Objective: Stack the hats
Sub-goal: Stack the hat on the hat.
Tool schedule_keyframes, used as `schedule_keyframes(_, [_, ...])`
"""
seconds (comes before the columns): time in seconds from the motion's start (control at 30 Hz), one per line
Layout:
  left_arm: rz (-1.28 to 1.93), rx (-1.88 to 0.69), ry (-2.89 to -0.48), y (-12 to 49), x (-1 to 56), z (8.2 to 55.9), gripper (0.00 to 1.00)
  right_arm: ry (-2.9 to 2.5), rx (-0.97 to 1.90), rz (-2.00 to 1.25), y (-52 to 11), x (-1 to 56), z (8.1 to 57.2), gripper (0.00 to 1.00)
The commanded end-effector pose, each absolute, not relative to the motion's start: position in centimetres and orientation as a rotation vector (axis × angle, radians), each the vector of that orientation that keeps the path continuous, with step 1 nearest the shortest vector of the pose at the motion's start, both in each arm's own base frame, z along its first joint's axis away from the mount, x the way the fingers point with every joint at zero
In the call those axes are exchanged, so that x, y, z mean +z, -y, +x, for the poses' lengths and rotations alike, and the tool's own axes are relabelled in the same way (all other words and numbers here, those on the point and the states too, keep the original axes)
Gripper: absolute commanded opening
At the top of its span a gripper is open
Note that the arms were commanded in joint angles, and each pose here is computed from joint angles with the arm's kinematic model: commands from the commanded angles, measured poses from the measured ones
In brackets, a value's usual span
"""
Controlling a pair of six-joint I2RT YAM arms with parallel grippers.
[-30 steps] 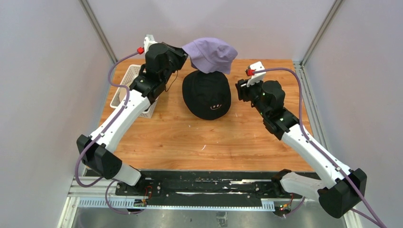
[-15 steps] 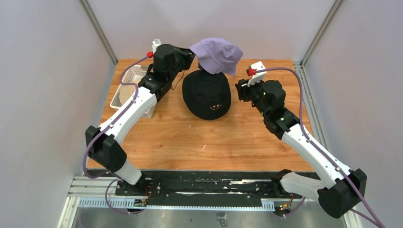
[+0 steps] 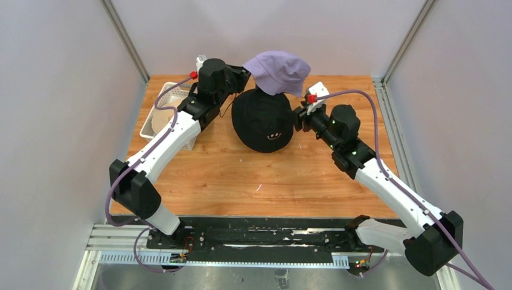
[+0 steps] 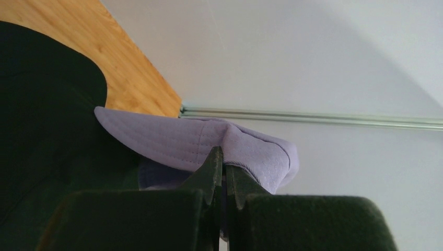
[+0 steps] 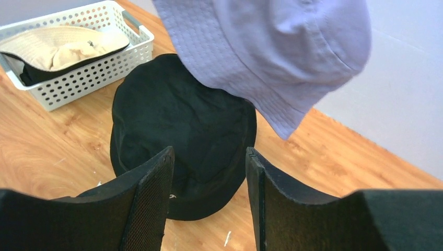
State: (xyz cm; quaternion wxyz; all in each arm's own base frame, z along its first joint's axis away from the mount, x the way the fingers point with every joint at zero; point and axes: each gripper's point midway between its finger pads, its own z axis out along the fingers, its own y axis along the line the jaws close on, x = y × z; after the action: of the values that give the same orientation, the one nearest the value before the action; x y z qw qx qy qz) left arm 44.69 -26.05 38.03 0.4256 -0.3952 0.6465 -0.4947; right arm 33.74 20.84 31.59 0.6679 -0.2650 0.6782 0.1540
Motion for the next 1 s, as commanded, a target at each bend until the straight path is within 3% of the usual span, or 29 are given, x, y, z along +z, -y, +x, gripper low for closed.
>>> schedule_keyframes(0.0, [-0.996, -1.243, -1.609, 25.1, 40.3, 42.6, 0.00, -1.410, 0.233, -0.730, -23.3, 31.4, 33.7, 0.53])
schedule_keyframes(0.53, [-0.966, -1.206, -1.708, 25.3, 40.4, 41.5, 0.00, -1.140, -0.170, -0.688, -25.5, 31.3, 36.5, 0.55])
schedule_keyframes(0.97, [-0.973, -1.195, -1.752, 25.9, 39.2, 41.7, 0.00, -1.039, -0.128, -0.732, -29.3, 32.7, 36.2, 0.55])
